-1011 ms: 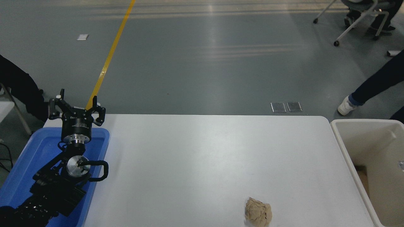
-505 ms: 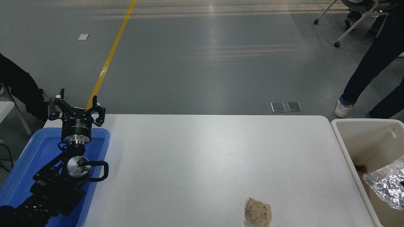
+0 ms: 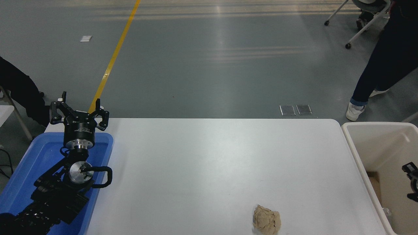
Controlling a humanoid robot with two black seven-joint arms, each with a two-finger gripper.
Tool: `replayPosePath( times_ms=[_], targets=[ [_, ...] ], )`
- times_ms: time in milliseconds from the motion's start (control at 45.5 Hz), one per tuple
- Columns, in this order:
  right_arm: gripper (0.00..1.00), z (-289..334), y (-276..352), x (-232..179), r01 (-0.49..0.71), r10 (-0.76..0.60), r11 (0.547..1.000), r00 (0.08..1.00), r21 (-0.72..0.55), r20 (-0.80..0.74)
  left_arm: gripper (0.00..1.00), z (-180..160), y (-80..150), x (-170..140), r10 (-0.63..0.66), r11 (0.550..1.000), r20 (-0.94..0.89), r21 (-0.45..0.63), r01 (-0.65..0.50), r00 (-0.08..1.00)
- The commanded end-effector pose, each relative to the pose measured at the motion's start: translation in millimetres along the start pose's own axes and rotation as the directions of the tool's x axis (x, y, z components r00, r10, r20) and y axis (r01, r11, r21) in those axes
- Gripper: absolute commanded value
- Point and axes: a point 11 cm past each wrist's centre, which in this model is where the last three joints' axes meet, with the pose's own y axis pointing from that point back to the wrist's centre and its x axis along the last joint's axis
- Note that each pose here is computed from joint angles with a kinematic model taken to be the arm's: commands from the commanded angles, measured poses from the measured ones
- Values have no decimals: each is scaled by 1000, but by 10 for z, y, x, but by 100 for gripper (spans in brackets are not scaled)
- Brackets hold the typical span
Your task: Pick up foil plate and place in dustbin
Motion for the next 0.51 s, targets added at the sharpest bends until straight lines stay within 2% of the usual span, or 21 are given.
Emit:
replayPosePath(
  times_ms=[0,154,352,484],
  targets=[
    [98,-496,590,406,62,-46,985,994,159,-101,99,-1,-6,-11,-3,1000,0,0,3,1000],
    [99,-1018,1182,154,211,-100,929,934,304,-344,99,-1,-5,-7,-3,1000,2,1,3,1000],
    [100,-1503,1829,56,331,-100,884,823,330,-559,99,-4,-6,-13,-5,1000,0,3,5,1000],
    [100,-1773,2240,-39,352,-36,870,744,345,-667,99,-5,-1,-7,-4,1000,0,3,4,1000]
  ],
)
